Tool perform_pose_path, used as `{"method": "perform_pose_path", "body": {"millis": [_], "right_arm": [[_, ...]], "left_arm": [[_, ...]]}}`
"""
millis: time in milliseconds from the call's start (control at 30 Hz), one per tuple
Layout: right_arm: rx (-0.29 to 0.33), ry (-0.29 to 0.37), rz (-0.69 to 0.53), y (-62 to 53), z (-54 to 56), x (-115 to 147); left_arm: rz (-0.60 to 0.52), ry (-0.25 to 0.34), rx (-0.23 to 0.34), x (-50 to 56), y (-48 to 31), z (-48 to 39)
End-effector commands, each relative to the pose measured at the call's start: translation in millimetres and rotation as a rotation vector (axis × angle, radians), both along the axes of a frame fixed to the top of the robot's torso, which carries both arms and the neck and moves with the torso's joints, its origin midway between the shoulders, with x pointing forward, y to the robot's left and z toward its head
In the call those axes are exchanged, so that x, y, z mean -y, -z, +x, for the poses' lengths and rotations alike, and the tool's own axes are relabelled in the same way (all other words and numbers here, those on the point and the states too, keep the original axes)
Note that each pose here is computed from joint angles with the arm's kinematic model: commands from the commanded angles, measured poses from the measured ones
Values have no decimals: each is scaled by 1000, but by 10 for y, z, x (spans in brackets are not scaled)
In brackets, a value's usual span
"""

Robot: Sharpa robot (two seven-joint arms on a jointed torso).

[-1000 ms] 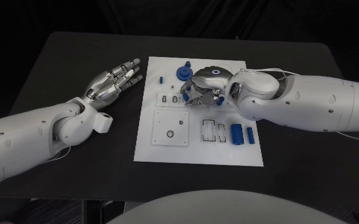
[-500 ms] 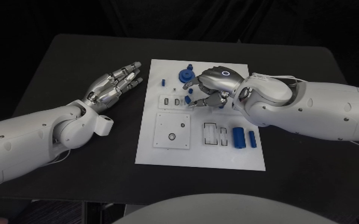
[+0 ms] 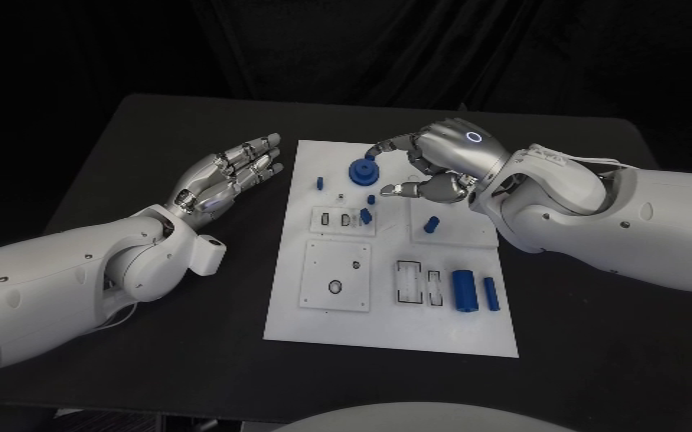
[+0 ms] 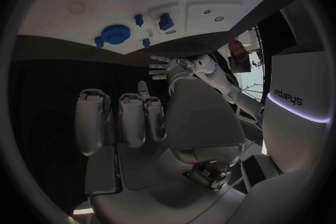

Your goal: Assemble the parts on the task board

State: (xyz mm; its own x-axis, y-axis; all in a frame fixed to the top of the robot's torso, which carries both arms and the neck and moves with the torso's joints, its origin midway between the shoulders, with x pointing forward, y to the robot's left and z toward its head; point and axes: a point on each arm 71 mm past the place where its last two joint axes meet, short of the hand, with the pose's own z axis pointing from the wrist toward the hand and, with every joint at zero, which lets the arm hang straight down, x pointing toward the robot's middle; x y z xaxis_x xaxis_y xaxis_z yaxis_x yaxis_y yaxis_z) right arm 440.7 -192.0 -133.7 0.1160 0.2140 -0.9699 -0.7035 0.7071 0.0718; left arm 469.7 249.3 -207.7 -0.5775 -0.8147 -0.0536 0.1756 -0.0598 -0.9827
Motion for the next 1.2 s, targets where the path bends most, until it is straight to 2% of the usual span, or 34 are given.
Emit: {"method": "perform_pose_path", "body": {"millis": [33,167,400,600,700,867,967,1067,1133,1200], "right_arm": [[43,3,38,-43,23,86],[25,52,32,-16,101,223],[22,131,33,3,193,401],[26,169,35,12,240,479],[18,185,40,28,263,515],[0,204,49,54,286,554],[-11,215,48,77,290,585],[-19,222,45,93,290,613],[-22,222,42,100,289,630],[-20,219,42,102,287,639]], "left_arm": [[-13,-8,99,47,-128,9],[21,3,84,112,-152,49],[48,56,44,219,-119,217],[71,103,2,401,-66,323],[61,139,2,504,-58,370],[74,143,-6,574,-33,433],[148,103,-22,597,11,460],[281,71,-6,630,57,444],[413,80,-6,680,109,402],[495,98,-4,720,141,373]]}}
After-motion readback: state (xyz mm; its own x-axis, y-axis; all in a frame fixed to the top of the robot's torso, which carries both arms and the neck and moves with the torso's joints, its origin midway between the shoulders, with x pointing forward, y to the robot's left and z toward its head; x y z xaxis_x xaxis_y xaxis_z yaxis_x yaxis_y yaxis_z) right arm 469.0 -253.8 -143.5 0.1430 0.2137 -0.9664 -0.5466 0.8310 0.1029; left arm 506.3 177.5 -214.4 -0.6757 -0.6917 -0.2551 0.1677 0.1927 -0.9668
